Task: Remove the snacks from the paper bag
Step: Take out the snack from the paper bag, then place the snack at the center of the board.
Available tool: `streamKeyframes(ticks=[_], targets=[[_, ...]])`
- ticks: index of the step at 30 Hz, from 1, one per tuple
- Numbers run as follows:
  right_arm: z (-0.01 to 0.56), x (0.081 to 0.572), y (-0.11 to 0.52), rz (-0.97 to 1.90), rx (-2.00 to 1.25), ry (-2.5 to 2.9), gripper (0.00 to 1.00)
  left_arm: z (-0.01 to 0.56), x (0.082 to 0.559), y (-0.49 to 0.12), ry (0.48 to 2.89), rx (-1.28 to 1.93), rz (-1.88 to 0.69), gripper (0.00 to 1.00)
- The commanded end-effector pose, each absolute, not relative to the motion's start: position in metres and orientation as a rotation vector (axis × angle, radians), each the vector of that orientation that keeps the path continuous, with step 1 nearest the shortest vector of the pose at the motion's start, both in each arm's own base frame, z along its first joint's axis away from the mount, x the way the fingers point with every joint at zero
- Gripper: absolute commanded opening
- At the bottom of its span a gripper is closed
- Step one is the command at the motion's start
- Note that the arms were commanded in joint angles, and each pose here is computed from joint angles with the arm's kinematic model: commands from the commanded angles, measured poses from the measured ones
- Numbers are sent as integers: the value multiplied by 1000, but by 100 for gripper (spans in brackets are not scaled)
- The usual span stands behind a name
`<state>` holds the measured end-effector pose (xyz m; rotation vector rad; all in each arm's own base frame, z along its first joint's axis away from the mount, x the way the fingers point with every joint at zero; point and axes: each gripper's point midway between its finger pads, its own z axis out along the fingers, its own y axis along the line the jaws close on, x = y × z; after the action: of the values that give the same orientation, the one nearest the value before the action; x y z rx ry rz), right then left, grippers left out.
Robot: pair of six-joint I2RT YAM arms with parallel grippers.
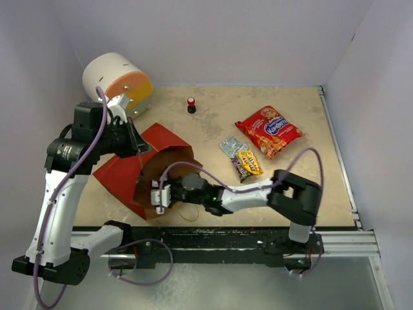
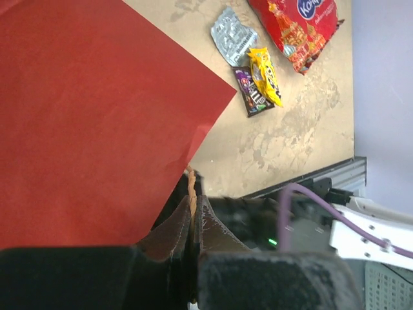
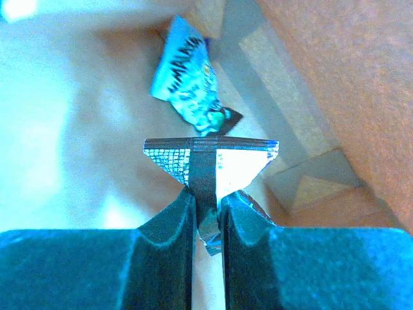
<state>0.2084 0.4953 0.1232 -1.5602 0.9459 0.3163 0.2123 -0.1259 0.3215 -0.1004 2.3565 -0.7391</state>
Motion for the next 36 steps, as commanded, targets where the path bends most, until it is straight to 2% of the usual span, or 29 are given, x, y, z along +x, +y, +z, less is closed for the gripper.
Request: streamKeyframes(ticks=[1, 7, 10, 13, 20, 30, 36], targets=[[197, 164, 474, 665, -1347, 996, 15, 325, 227, -120, 2284, -170, -696, 0], [235, 130, 409, 813, -1309, 1175, 13, 313, 226, -113, 2262, -249, -668, 0], [246, 127, 374, 783, -1290, 1306, 12, 308, 225, -110, 2247, -283, -659, 0], [254, 134, 334, 715, -1177, 1450, 7, 303, 226, -109, 2249, -298, -658, 0], [249, 184, 242, 440, -644, 1786, 2, 301, 227, -112, 2256, -290, -673, 0], [201, 281, 156, -98, -487, 2217, 0, 310, 238, -124, 2234, -236, -738, 0], [190, 322, 127, -178, -477, 2367, 0, 313, 237, -128, 2237, -174, -750, 0]])
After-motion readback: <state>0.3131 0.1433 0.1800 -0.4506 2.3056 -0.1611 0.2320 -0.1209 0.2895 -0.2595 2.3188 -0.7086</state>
